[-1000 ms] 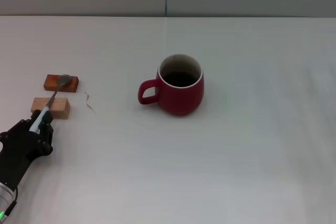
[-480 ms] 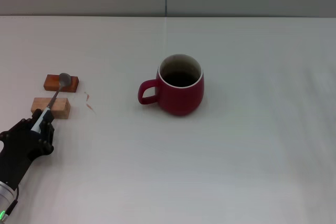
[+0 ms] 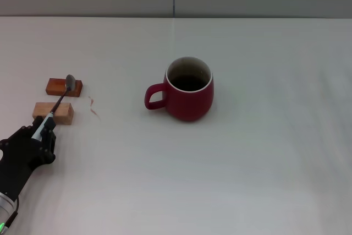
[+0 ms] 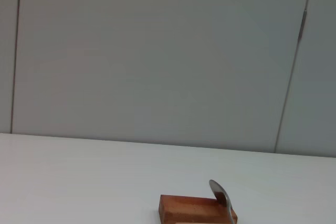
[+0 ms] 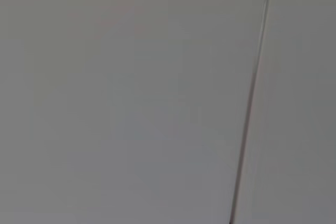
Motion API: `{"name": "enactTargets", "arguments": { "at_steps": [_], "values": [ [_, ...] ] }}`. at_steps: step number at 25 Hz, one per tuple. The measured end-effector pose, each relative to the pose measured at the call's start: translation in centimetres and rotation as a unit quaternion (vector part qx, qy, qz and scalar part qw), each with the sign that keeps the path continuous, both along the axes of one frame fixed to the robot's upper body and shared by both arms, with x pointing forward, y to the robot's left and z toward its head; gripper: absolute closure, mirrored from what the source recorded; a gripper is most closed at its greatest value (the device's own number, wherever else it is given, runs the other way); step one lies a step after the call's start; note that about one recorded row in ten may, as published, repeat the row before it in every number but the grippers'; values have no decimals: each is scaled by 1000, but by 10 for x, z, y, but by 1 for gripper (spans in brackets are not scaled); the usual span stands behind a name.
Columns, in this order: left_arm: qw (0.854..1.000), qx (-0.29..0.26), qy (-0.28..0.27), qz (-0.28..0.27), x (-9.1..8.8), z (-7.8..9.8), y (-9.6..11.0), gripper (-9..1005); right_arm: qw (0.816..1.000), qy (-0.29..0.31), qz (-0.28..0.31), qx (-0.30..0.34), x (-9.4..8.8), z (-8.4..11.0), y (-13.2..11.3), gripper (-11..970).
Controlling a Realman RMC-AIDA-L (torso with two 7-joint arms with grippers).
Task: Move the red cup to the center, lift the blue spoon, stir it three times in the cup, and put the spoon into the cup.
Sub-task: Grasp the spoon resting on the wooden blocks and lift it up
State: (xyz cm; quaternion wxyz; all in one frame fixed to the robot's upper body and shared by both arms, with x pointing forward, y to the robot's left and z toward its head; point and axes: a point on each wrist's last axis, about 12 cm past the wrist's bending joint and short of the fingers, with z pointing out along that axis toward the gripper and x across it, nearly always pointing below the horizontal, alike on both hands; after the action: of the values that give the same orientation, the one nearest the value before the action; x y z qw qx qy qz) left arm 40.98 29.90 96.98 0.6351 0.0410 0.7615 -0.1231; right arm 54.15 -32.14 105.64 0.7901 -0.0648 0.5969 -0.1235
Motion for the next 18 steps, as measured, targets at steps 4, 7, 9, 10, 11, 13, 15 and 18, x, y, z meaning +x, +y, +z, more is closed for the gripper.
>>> {"name": "enactTargets", "arguments": {
  "at_steps": [4,7,9,10,11,13,15,18],
  "values": [
    [1000,1,-1,1,0,0,1,801,1000,0,0,0,0,0,0,264],
    [1000,1,-1,0,0,0,0,801,1000,0,1,1,0,0,1,263],
    [1000,1,-1,0,0,0,0,801,1000,0,1,1,0,0,1,263],
    [1000,1,-1,0,0,0,0,801,1000,0,1,1,0,0,1,263],
    [1000,2,0,0,1,0,0,801,1000,0,1,1,0,0,1,263],
    [1000,2,0,0,1,0,0,801,1000,0,1,0,0,0,0,263],
    [1000,2,1,-1,1,0,0,801,1000,0,1,0,0,0,0,263],
    [1000,2,2,-2,1,0,0,801,1000,0,0,0,0,0,0,264]
  ]
}}
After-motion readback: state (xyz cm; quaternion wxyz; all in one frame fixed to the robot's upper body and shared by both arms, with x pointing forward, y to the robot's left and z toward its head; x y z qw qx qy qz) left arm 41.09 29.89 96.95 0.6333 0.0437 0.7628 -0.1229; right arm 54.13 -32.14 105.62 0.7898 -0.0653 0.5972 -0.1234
